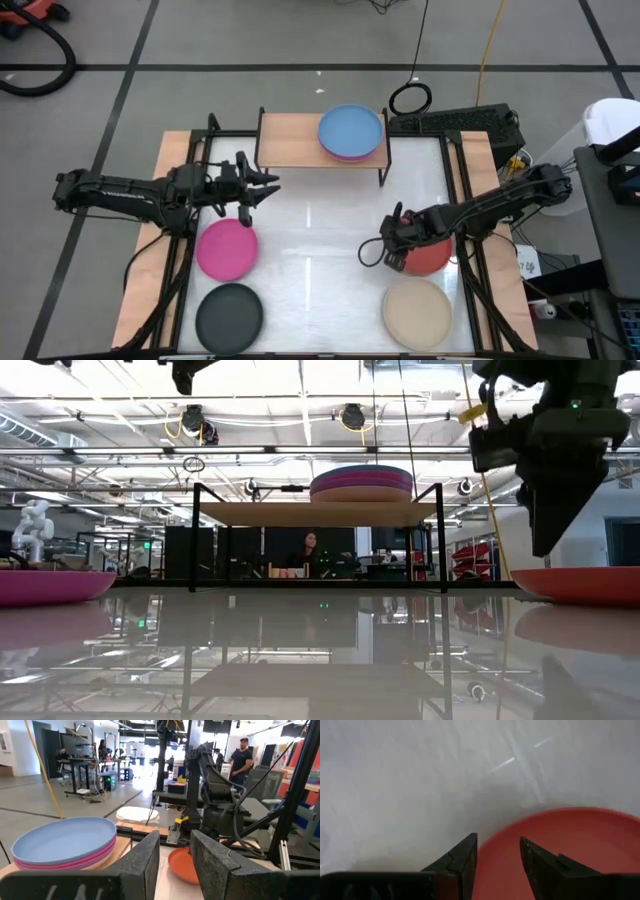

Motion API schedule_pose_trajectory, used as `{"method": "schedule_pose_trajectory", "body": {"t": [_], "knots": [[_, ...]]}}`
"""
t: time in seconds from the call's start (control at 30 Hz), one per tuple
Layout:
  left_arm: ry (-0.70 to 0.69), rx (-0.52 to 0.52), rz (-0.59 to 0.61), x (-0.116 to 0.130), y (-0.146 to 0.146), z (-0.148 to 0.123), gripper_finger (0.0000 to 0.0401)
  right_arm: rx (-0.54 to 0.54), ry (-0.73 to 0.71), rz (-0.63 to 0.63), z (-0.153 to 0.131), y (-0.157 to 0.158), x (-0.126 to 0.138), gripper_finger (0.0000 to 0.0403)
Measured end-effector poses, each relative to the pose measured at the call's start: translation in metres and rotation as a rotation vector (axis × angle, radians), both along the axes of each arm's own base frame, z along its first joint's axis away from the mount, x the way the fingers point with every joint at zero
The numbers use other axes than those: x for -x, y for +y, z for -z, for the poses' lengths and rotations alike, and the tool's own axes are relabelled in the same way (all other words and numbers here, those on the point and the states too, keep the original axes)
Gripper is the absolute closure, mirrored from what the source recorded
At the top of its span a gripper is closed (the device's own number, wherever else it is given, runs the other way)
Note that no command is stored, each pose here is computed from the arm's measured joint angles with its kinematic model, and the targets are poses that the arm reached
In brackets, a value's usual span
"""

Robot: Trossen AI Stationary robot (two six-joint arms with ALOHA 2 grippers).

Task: Place and stack plates onto a shelf
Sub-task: Put the orange plate on the shelf

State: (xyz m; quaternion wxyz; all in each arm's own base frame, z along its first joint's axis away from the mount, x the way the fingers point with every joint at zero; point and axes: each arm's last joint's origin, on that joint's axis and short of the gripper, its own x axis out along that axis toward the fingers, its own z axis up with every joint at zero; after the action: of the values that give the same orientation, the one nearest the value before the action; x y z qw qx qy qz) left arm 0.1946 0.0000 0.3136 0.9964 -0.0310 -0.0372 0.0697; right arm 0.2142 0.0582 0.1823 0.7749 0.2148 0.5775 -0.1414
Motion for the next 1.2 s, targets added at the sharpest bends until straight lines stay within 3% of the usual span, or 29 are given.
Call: {"method": "schedule_pose_trajectory", "body": {"t": [0.47, 0.7, 0.83, 1.0, 1.2], "knots": [[0.037, -0.002, -0.002, -0.006, 0.0, 0.006, 0.0286, -0.023, -0.034, 0.052, 0.019, -0.001, 0.004, 0.0271], [0.033, -0.002, -0.006, -0.007, 0.001, 0.006, 0.0286, -0.007, 0.03, 0.064, 0.032, -0.001, 0.003, 0.0272], [0.042, -0.002, -0.01, -0.009, 0.001, 0.007, 0.0286, -0.001, 0.055, 0.059, 0.037, -0.001, 0.002, 0.0302], [0.037, -0.003, -0.02, -0.008, 0.001, 0.007, 0.0286, -0.002, 0.042, 0.032, 0.033, -0.001, 0.003, 0.0382], [0.038, -0.007, -0.022, -0.008, 0.001, 0.007, 0.0286, -0.091, -0.041, -0.043, 0.016, 0.002, 0.007, 0.0395]]}}
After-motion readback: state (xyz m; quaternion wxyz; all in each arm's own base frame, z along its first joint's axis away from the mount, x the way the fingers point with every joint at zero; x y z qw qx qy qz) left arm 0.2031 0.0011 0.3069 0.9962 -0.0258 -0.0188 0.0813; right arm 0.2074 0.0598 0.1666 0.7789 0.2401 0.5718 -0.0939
